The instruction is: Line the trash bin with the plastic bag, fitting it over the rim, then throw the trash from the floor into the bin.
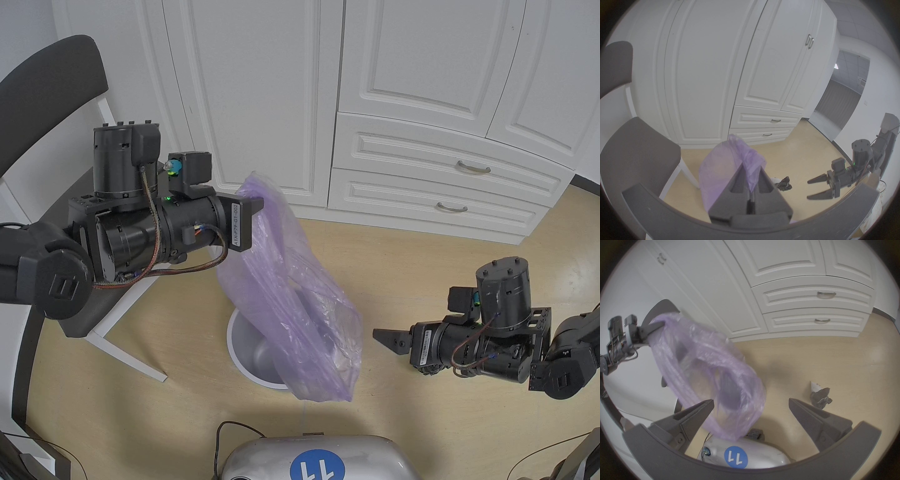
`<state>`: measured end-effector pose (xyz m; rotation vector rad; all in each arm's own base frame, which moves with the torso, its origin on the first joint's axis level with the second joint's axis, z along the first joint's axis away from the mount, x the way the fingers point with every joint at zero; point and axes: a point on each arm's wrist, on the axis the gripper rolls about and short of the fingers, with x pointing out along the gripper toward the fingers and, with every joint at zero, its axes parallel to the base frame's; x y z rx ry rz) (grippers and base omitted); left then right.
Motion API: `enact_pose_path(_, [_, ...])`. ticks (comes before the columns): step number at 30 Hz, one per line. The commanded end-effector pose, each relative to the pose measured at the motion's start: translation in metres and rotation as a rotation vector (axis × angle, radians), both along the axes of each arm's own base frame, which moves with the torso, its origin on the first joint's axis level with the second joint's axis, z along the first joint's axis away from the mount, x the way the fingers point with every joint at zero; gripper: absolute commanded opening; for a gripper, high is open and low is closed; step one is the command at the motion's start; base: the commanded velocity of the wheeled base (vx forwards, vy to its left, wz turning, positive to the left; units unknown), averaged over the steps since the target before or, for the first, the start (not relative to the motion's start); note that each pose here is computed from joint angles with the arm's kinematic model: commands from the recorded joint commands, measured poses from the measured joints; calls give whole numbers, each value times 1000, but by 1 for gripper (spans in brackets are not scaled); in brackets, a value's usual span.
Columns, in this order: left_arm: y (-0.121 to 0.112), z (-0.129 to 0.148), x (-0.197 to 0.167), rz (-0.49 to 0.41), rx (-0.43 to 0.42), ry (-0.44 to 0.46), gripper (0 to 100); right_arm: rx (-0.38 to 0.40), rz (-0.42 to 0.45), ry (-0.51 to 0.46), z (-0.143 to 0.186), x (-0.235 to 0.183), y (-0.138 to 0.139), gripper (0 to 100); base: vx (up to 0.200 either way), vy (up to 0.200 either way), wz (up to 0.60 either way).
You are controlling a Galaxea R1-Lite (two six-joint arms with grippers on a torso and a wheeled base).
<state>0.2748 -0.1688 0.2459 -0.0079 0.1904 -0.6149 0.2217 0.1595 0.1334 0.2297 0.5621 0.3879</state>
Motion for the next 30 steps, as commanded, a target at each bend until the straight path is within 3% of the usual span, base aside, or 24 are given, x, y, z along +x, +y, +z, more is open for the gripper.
enact_pose_path(1, [-6,9,-8,-21,-16,-27,0,-13,45,27,-10,-7,12,100,0,0,0])
enact_pose_path(5, [-4,20,-19,-35,-34,-51,0,-48,58,84,-34,0,25,100,0,0,0])
enact_pose_path(11, [-4,27,-22,-40,-49,-74,0,-28,62,85,-45,2,33,100,0,0,0])
enact_pose_path(16, [-6,40,-24,-47,-76,-113,0,2,97,90,-68,-3,56,100,0,0,0])
enact_pose_path(20, [-7,51,-23,-37,-92,-142,0,52,96,25,-89,3,83,100,0,0,0])
enact_pose_path(23, [-9,54,-22,-38,-99,-152,0,41,70,-20,-102,10,99,100,0,0,0])
enact_pose_path(30, [-10,57,-25,-47,-111,-162,0,56,-7,-83,-105,31,117,100,0,0,0])
